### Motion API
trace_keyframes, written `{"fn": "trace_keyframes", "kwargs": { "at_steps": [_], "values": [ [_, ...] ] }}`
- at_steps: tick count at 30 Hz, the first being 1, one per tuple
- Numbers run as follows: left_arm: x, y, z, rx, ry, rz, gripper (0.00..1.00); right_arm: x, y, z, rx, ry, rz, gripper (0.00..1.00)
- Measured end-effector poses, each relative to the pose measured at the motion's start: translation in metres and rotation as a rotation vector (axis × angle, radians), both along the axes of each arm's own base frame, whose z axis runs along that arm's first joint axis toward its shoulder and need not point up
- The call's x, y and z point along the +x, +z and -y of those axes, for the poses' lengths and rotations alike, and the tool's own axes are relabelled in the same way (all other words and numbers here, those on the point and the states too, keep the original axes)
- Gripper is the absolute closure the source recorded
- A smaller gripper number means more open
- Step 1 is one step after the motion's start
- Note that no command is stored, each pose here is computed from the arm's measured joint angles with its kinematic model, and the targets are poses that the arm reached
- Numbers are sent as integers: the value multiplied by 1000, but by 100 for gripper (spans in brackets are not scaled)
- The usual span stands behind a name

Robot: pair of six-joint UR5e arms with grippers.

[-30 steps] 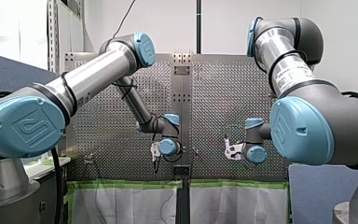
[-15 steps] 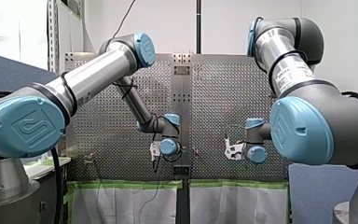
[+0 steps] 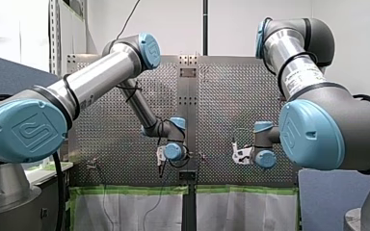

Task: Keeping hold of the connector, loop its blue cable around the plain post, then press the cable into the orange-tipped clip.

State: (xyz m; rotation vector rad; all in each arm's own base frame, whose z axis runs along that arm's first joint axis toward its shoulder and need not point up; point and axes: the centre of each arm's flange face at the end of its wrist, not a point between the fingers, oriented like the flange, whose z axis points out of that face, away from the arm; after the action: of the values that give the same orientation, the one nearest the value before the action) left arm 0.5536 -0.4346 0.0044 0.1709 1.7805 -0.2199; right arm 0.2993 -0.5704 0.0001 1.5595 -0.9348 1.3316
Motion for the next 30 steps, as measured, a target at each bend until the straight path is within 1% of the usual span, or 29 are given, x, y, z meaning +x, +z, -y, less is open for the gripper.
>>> {"fn": "trace_keyframes", "kwargs": {
  "at_steps": [3,9,10,13,16,22,30],
  "values": [
    [-6,-2,3,19,-31,-28,0,0,0,0,3,0,-1,100],
    [-18,-6,8,83,-84,-75,0,0,-1,-1,6,0,-2,100],
    [-21,-7,10,93,-98,-85,0,0,-1,-1,7,0,-2,100],
    [-29,-9,14,109,-130,-110,0,0,0,-1,7,0,-2,100],
    [-34,-10,17,116,-150,-126,0,0,-1,-1,8,1,-3,100],
    [-43,-13,20,125,-166,-144,0,0,-1,-1,9,0,-6,100],
    [-46,-11,20,118,-156,-145,0,0,-1,-1,8,1,-8,100]
  ]
}}
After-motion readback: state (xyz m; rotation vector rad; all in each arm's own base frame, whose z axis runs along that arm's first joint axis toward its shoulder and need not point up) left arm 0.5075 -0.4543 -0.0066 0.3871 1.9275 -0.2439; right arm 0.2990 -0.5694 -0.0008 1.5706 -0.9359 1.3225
